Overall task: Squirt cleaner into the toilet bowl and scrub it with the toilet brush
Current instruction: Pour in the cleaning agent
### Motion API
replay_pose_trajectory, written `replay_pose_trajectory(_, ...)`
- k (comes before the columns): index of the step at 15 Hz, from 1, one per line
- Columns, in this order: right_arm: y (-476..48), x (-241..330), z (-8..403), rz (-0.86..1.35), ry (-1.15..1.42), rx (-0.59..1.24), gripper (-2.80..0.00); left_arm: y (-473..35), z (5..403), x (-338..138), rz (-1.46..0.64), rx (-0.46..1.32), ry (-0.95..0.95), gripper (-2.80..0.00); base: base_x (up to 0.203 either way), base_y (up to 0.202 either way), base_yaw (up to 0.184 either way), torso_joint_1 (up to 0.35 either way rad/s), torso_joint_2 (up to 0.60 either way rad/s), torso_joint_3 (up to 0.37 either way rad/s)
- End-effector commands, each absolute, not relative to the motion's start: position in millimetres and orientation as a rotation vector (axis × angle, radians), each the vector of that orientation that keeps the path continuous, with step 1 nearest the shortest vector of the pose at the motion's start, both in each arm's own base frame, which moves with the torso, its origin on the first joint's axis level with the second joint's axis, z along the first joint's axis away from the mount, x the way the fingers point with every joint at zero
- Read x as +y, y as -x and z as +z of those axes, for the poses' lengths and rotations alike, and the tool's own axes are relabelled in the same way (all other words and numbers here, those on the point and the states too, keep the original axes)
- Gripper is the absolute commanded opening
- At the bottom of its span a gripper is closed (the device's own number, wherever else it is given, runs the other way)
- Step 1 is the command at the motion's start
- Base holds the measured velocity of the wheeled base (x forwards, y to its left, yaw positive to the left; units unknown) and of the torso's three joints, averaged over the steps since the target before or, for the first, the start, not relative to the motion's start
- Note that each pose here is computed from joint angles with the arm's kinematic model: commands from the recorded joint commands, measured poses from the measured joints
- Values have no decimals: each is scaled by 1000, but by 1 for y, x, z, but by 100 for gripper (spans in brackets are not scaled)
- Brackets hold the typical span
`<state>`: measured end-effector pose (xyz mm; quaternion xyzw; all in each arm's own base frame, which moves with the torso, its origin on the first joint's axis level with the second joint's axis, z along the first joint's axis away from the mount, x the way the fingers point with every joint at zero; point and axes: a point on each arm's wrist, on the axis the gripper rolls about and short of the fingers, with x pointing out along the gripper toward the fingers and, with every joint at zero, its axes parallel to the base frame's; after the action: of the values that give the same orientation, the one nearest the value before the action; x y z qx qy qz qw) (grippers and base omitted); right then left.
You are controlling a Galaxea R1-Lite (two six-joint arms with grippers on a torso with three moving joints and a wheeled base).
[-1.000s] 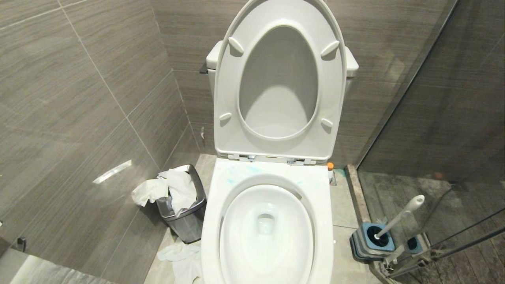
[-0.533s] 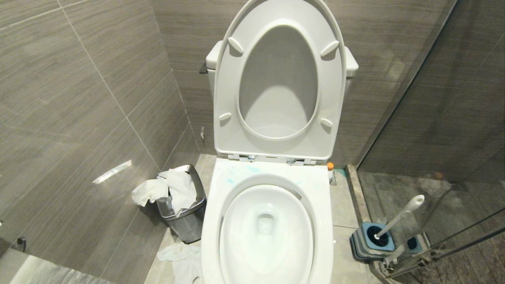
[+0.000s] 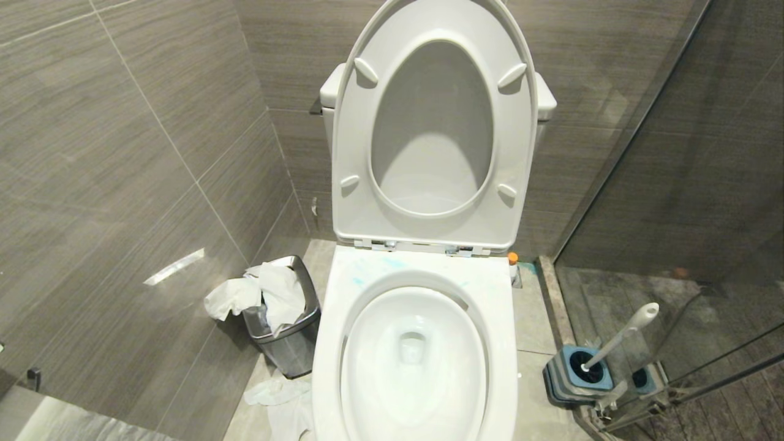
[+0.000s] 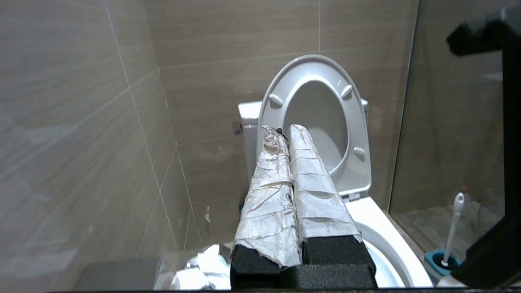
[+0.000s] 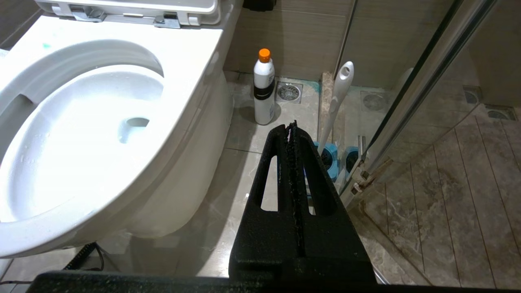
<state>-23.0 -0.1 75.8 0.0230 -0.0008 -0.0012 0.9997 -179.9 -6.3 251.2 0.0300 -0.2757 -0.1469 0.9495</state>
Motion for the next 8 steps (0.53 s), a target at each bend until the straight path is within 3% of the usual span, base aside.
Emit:
replay_pose_trajectory(1, 23, 0, 76, -2, -46, -1, -280, 180, 243, -6, -298, -560, -62, -280, 0, 0, 0, 0, 0, 0)
replay_pose_trajectory(8, 23, 0, 75, -3, -46, 1, -280, 145, 230, -6, -291, -523, -71, -280, 0, 0, 0, 0, 0, 0)
